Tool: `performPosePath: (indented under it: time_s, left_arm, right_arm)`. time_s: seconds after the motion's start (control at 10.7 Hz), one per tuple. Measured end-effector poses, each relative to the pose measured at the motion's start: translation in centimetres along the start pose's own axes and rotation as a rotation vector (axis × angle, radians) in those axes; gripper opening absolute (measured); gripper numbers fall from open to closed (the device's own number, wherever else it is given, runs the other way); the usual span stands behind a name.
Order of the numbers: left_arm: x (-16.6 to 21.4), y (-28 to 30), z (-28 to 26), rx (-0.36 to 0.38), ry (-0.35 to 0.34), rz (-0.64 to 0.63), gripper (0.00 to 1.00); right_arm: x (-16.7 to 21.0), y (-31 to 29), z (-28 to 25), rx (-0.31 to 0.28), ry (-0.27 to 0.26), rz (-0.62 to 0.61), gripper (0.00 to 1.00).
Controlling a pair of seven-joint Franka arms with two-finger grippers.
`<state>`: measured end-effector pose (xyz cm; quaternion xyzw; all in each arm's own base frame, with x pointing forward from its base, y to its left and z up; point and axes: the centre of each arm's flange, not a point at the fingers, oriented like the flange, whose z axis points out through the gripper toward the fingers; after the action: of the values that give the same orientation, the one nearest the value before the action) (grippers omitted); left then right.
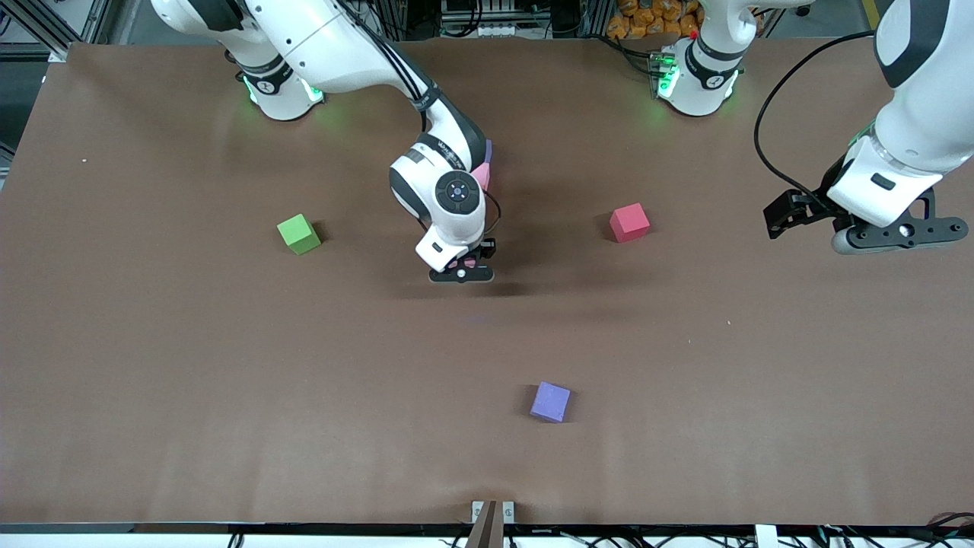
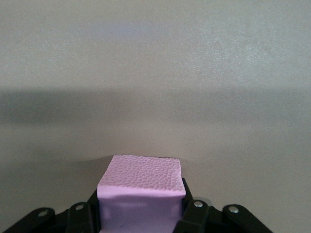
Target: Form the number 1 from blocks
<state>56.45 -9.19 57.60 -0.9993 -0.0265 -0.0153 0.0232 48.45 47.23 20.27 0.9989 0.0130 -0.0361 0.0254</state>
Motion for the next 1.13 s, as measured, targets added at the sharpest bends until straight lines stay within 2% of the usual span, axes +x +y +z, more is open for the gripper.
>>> performPosePath:
  time_s: [0.09, 0.19, 0.38, 0.47, 0.75, 0.94, 1.13]
  left_arm:
    - [-0.1, 0.2, -0.9, -0.001, -0.012, 0.004, 1.00]
    - [-0.4, 0.3, -1.6, -0.004, -0.028, 0.014, 1.00]
    - [-1.0, 0.7, -2.2, -0.018, -0.065, 0.035, 1.00]
    - [-1.3, 1.0, -2.3, -0.032, -0.080, 0.057, 1.00]
    - [-1.4, 1.0, -3.4, -0.045, -0.072, 0.144, 1.00]
    - [-1.1, 0.8, -4.6, -0.055, -0.039, 0.141, 1.00]
    - [-0.6, 0.7, -5.2, -0.063, 0.006, 0.136, 1.00]
  right_arm:
    - [0.0, 0.0, 0.0, 0.000, 0.000, 0.000, 0.59]
    - [0.1, 0.1, 0.0, 0.000, 0.001, 0.002, 0.70]
    - [0.6, 0.5, -0.8, 0.006, 0.011, 0.011, 0.96]
    - [1.0, 0.8, -1.9, 0.016, 0.024, 0.016, 1.00]
    - [2.9, 3.4, -9.2, 0.014, 0.031, 0.050, 1.00]
    - [5.7, 8.0, -16.4, 0.019, 0.040, 0.061, 1.00]
    - [9.3, 14.8, -21.4, 0.046, 0.083, 0.084, 1.00]
